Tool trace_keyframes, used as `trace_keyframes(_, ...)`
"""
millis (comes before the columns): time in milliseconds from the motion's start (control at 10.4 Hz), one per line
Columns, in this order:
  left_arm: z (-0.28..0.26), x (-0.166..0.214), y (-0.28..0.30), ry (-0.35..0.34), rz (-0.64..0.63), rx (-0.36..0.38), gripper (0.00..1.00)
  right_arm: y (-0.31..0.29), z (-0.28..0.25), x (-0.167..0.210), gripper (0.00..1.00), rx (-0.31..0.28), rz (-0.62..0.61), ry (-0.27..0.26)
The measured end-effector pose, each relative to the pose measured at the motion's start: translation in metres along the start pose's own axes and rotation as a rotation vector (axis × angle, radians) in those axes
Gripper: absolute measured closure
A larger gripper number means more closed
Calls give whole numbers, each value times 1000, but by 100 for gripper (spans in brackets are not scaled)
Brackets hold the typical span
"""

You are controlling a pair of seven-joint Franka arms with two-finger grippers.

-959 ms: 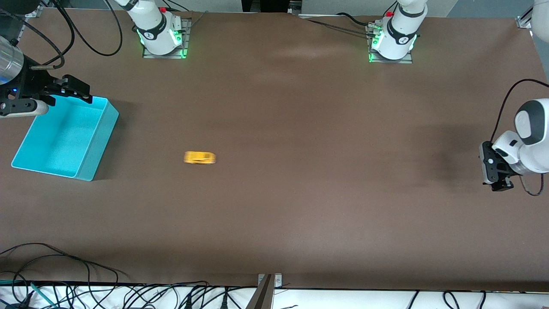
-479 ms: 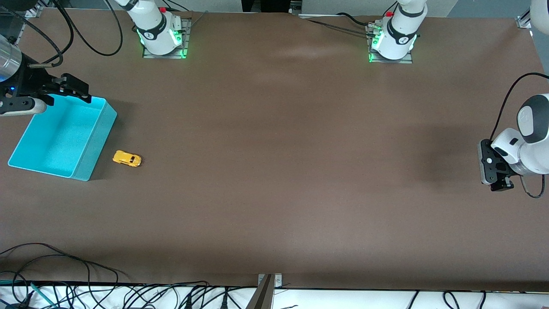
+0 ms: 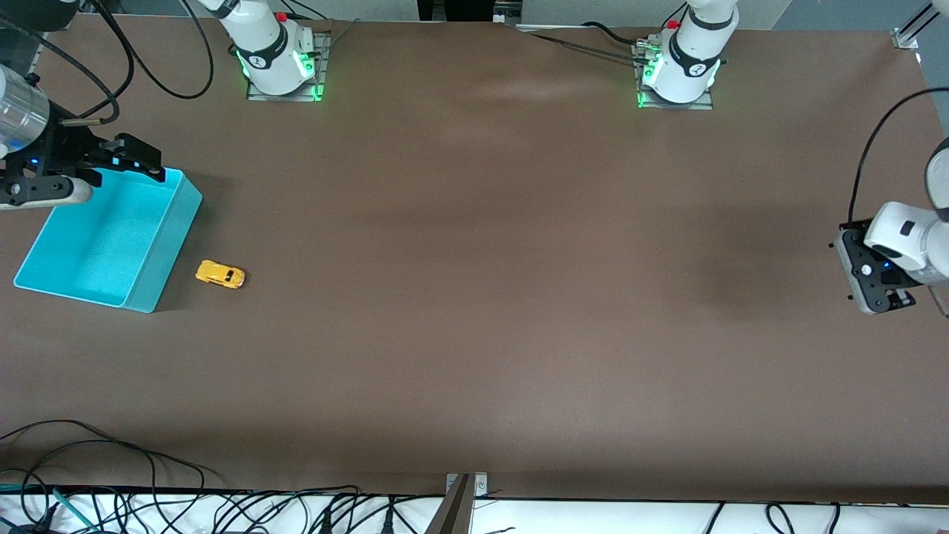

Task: Wind up and store yellow beetle car
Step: 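Raise the left gripper away while the right gripper reaches the car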

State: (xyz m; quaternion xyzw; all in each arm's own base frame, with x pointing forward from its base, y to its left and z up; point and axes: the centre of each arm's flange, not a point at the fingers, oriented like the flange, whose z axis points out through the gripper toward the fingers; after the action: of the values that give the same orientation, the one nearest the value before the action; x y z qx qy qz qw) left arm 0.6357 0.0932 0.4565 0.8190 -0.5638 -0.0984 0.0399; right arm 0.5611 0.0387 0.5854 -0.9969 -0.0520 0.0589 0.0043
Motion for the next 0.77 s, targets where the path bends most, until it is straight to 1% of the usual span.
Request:
trace_keyframes(96,-22,11,13,17,-74,-20,0,-10,3,1,0,-2,-18,-8)
trace_keyframes(192,-41,27,25,30,-150,-14,0,-20,4,2,0,-3,-35,-11)
trace_keyframes(384,-86,68,63,41,-364,47,0,-25,7,3,0,-4,-45,-16)
trace_keyframes(479,-106,93,88,35,-477,86,0,-24,11,6,0,-3,-44,-23)
trace_keyframes(575,-120,109,108,35,-569,112,0,-24,18,9,0,-2,-52,-36)
trace_keyframes(671,-126,111,117,67,-644,96,0,-26,27,16,0,1,-78,-46)
trace_keyframes(767,-127,99,116,117,-710,44,0,-30,38,23,0,4,-129,-47)
